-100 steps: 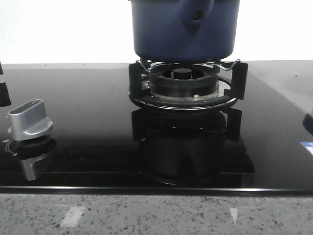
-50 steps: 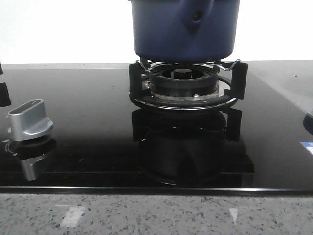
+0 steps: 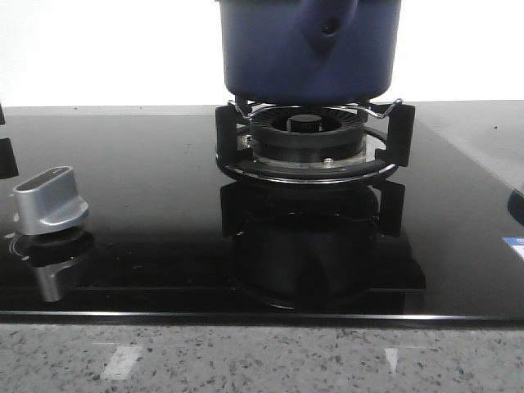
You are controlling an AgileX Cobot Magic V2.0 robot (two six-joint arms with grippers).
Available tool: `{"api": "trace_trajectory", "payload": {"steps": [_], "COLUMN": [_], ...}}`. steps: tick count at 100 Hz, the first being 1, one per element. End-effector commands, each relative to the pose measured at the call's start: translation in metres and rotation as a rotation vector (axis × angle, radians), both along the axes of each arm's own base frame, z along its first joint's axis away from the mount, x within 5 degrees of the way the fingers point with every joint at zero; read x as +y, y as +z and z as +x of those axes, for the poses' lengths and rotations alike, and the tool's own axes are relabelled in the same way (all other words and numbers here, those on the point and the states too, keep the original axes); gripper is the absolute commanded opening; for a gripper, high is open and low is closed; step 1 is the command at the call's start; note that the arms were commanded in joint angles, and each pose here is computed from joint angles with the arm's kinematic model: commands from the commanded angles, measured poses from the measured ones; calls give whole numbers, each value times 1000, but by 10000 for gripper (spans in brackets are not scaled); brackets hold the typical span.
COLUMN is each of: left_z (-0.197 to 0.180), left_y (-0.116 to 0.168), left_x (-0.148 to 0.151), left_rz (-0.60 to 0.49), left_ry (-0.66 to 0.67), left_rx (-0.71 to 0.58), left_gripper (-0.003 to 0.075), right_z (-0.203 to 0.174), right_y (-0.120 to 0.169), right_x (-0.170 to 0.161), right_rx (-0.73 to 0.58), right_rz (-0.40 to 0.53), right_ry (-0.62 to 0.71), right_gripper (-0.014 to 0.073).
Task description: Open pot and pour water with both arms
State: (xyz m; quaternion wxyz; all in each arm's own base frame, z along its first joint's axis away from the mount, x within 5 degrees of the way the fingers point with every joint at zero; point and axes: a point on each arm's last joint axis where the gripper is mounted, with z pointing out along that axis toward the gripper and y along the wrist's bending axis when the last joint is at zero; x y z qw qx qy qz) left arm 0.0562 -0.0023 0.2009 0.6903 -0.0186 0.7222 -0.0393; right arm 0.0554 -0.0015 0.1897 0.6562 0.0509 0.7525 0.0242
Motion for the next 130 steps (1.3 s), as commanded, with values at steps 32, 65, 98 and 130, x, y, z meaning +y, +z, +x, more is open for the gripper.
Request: {"api": "trace_trajectory", "payload": {"steps": [32, 65, 98, 130], "left_z": [-1, -1, -1, -1], "left_y": [0, 1, 1, 1], "left_x": [1, 1, 1, 1], "left_rz": [-22, -22, -46, -46], "left_ry": [11, 12, 11, 11], "left_rx": [-94, -101, -101, -101], "left_gripper": [-20, -20, -20, -20], "right_z": [0, 0, 0, 0], "right_y": [9, 13, 15, 16], "right_x": [-1, -1, -1, -1], "right_rx": [-173, -218, -241, -260], "right_rz": [-27, -26, 17, 26], "right_ry": [-6, -7, -9, -11], "right_gripper": [-74, -74, -74, -74]}}
